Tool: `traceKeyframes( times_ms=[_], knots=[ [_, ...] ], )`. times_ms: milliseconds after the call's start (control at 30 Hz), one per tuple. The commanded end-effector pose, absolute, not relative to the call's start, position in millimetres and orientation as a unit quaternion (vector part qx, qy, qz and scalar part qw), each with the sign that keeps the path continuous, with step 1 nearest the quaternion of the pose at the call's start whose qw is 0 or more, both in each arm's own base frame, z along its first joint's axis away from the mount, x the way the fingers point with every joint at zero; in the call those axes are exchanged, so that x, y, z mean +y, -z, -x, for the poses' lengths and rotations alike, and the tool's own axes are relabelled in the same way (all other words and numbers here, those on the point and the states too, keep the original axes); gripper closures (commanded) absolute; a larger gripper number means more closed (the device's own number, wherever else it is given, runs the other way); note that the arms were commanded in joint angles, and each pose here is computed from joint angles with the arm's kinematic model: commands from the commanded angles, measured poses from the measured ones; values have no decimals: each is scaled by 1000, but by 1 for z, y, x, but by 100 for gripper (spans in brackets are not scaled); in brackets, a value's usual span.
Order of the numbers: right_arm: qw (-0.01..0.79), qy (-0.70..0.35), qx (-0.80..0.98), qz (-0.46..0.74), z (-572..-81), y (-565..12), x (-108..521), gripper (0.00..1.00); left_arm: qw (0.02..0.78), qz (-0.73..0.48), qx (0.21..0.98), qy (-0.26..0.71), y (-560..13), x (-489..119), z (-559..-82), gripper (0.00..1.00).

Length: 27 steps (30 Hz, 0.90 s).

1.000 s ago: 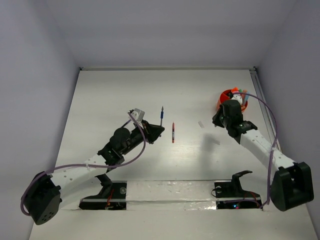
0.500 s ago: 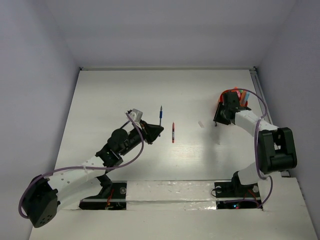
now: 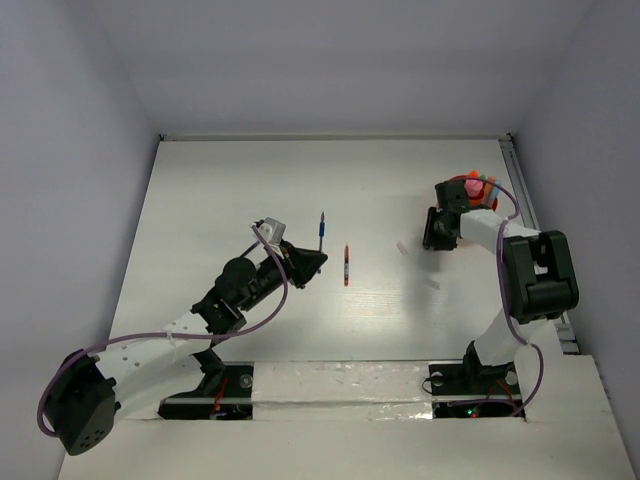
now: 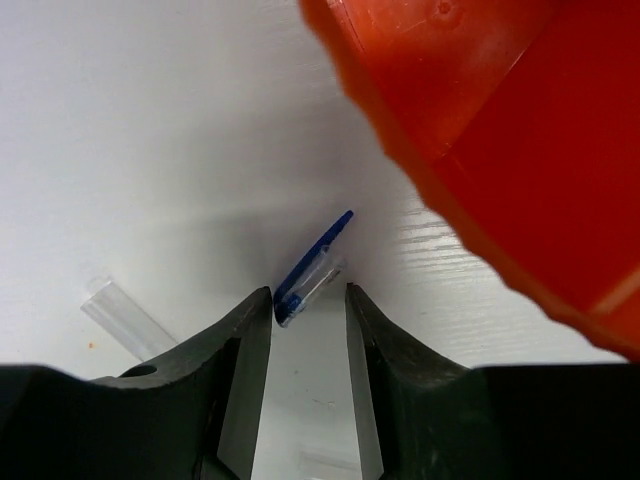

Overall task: Sort the stationery into containers
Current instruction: Pick up the pen cap from the center of the board, then place the pen cap at the center of the board.

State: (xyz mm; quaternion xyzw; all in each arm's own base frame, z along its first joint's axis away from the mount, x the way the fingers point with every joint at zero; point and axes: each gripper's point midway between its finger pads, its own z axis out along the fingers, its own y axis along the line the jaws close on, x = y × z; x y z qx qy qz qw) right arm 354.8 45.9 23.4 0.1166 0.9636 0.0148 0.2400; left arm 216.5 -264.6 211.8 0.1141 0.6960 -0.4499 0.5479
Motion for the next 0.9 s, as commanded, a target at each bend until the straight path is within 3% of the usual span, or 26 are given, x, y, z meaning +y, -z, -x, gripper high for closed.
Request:
traceKeyframes(
  times_ms=[0, 300, 533, 667, 867],
  knots=[
    [231, 3, 967, -104, -356, -18, 45, 64, 565, -118, 676, 458, -225, -264, -216, 100],
    [249, 22, 963, -103, -360, -25, 45, 91, 562, -120, 678, 458, -223, -265, -216, 100],
    [307, -18, 951, -36, -334, -77, 105, 93, 563, -121, 678, 457, -223, -265, -216, 100],
    [257, -104, 960, 39, -273, -68, 175, 93, 569, -117, 678, 450, -224, -262, -218, 100],
    [198, -134, 967, 90, -219, -41, 211, 92, 576, -111, 679, 441, -225, -258, -221, 100]
  ],
)
